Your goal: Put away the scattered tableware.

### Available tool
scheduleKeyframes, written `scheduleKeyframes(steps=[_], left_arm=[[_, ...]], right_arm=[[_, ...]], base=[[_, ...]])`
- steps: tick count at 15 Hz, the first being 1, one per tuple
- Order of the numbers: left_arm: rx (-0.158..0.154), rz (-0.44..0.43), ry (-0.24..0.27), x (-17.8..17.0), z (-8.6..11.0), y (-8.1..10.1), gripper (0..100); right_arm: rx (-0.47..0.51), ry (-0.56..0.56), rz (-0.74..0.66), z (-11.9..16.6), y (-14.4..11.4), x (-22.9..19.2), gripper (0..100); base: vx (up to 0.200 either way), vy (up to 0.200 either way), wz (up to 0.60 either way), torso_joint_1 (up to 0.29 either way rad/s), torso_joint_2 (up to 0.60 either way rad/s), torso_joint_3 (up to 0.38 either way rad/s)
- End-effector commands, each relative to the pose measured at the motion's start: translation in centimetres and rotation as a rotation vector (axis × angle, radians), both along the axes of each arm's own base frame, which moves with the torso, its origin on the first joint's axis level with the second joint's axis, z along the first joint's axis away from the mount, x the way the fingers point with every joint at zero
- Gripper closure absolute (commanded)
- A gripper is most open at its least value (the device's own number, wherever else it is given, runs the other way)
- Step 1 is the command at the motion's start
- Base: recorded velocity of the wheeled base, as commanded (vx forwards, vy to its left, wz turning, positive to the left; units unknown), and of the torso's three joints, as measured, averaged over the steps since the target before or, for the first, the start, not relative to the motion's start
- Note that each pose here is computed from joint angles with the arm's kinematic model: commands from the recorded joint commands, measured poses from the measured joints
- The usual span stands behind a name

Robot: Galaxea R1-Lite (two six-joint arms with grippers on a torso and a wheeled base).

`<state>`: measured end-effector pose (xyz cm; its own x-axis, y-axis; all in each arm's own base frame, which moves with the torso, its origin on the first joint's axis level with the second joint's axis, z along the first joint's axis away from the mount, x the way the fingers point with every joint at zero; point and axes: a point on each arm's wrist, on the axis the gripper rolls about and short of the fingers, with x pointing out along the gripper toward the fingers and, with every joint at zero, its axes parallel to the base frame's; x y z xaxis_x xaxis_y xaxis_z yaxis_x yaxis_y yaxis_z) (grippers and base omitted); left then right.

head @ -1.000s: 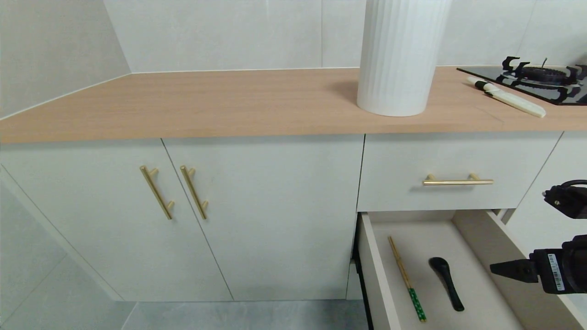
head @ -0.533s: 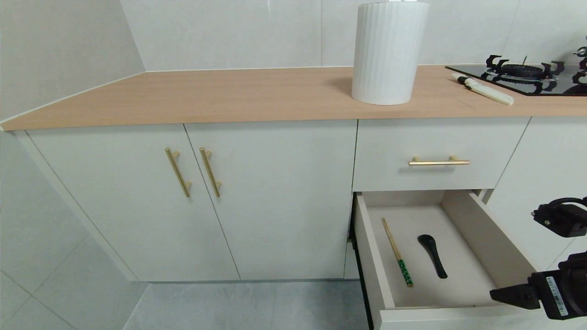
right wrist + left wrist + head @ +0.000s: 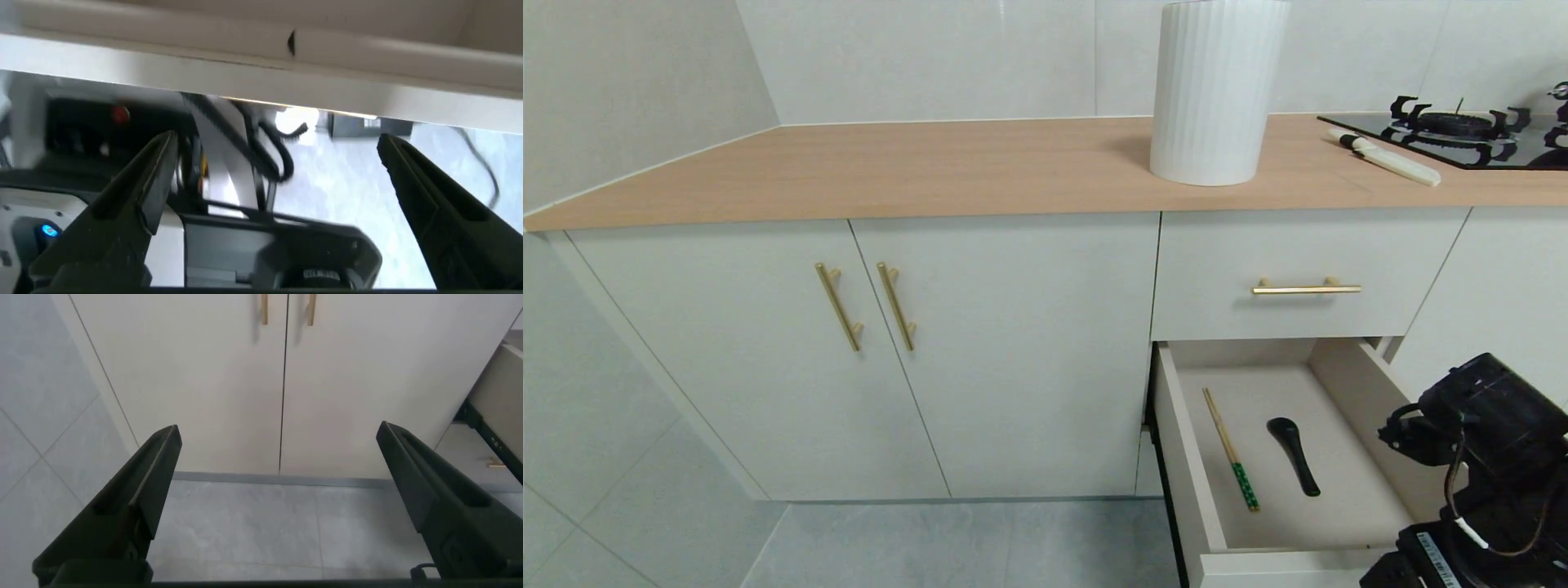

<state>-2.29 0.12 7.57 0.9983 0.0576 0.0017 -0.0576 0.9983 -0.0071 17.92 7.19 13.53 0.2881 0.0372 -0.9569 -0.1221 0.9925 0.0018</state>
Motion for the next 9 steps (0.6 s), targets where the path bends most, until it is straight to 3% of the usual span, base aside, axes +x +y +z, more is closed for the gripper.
scheduleKeyframes(steps=[1, 9], left_arm=[[-0.001, 0.001, 0.0, 0.0, 0.0, 0.0, 0], [-0.001, 0.001, 0.002, 0.0, 0.0, 0.0, 0]], right_arm=[[-0.019, 0.052, 0.001, -0.8, 0.3, 0.7, 0], [-0.026, 0.082, -0.081, -1.4, -0.1, 2.0, 0]], base=[[0.0, 0.0, 0.0, 0.0, 0.0, 0.0], [0.0, 0.0, 0.0, 0.0, 0.0, 0.0]])
